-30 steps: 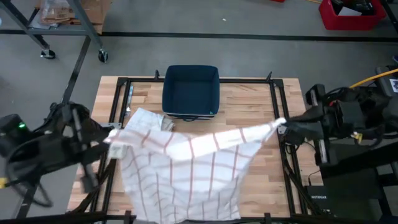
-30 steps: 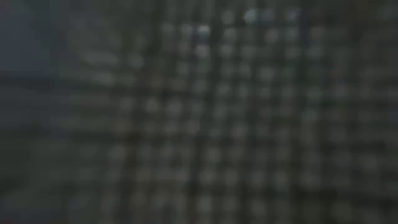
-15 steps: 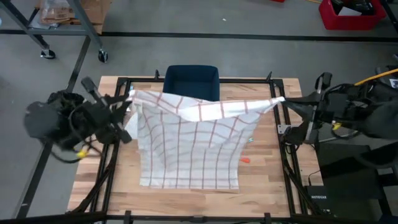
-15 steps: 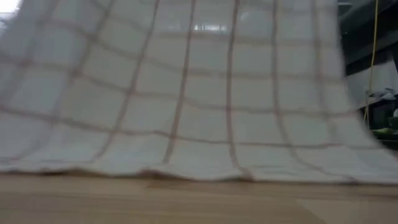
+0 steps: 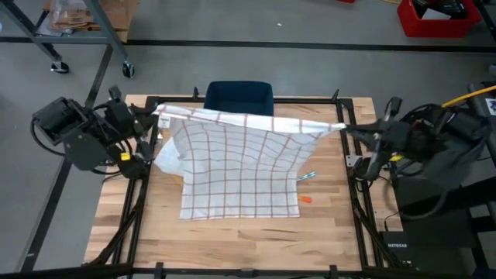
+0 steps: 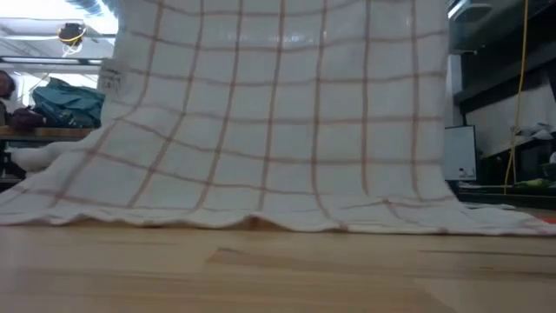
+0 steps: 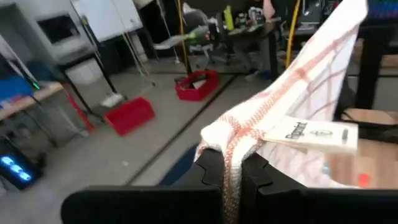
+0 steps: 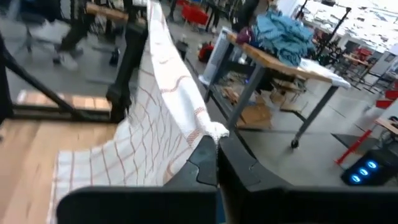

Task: Fold towel
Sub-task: Fold the white patterned towel

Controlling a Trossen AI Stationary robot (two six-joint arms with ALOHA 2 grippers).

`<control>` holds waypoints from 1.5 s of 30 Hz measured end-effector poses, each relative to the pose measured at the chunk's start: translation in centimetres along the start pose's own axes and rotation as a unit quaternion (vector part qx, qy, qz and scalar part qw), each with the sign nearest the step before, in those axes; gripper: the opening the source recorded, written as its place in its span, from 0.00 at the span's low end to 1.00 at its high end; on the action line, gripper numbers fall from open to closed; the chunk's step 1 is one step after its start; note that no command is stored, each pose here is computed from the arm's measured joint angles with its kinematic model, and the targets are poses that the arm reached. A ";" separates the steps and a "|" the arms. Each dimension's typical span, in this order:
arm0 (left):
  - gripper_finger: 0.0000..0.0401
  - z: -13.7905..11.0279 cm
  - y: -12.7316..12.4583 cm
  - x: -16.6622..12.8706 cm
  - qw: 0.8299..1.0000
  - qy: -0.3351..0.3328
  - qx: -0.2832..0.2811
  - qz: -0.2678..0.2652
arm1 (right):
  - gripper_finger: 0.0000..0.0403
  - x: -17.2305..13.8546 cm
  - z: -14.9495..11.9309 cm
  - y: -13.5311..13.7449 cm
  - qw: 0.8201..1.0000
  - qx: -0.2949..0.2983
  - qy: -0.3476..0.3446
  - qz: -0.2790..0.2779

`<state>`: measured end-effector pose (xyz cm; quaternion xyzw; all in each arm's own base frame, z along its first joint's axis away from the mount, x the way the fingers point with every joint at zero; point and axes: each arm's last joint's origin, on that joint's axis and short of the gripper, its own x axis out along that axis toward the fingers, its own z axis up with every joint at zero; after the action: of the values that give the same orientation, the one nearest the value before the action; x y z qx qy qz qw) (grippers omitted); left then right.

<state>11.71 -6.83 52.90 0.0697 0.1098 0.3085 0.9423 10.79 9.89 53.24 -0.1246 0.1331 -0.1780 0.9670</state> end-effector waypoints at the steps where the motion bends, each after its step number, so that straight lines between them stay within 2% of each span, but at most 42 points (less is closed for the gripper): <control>1: 0.00 -0.2 0.0 0.0 1.000 0.007 -0.010 -0.006 | 0.00 0.3 -0.2 0.4 1.000 -0.004 0.007 -0.002; 8: 0.00 -1.8 -1.8 0.5 0.997 0.052 0.006 -0.052 | 0.00 3.2 -2.4 2.9 0.996 -0.039 0.075 -0.013; 12: 0.00 -3.0 -3.0 0.8 0.994 0.080 0.027 -0.070 | 0.00 4.5 -4.1 3.4 0.993 -0.030 0.111 -0.026; 17: 0.00 -4.8 -4.0 1.1 0.986 0.134 0.010 -0.102 | 0.00 5.8 -6.6 4.7 0.985 -0.009 0.173 -0.014; 20: 0.00 -5.6 -4.5 0.9 0.973 0.183 -0.022 -0.141 | 0.00 6.1 -7.6 5.5 0.977 0.017 0.212 0.009; 24: 0.00 -5.8 -5.8 0.0 0.938 0.256 -0.059 -0.224 | 0.00 6.4 -8.3 6.8 0.955 0.062 0.284 0.061; 27: 0.00 -6.0 -7.2 -0.8 0.916 0.288 -0.072 -0.270 | 0.00 7.0 -9.0 8.4 0.940 0.061 0.323 0.086; 35: 0.00 -7.6 -11.7 -2.7 0.891 0.348 -0.058 -0.286 | 0.00 8.8 -11.8 12.8 0.897 0.061 0.411 0.152; 39: 0.00 -8.9 -14.4 -4.0 0.871 0.396 -0.061 -0.285 | 0.00 9.6 -12.6 14.8 0.875 0.085 0.435 0.197; 45: 0.00 -11.3 -19.2 -6.1 0.854 0.429 -0.059 -0.288 | 0.00 10.0 -13.1 17.5 0.839 0.107 0.468 0.255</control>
<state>14.98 -25.16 39.16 -0.1594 0.4997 0.0287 0.8509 21.24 19.42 33.82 0.1167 0.5773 0.0248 0.8078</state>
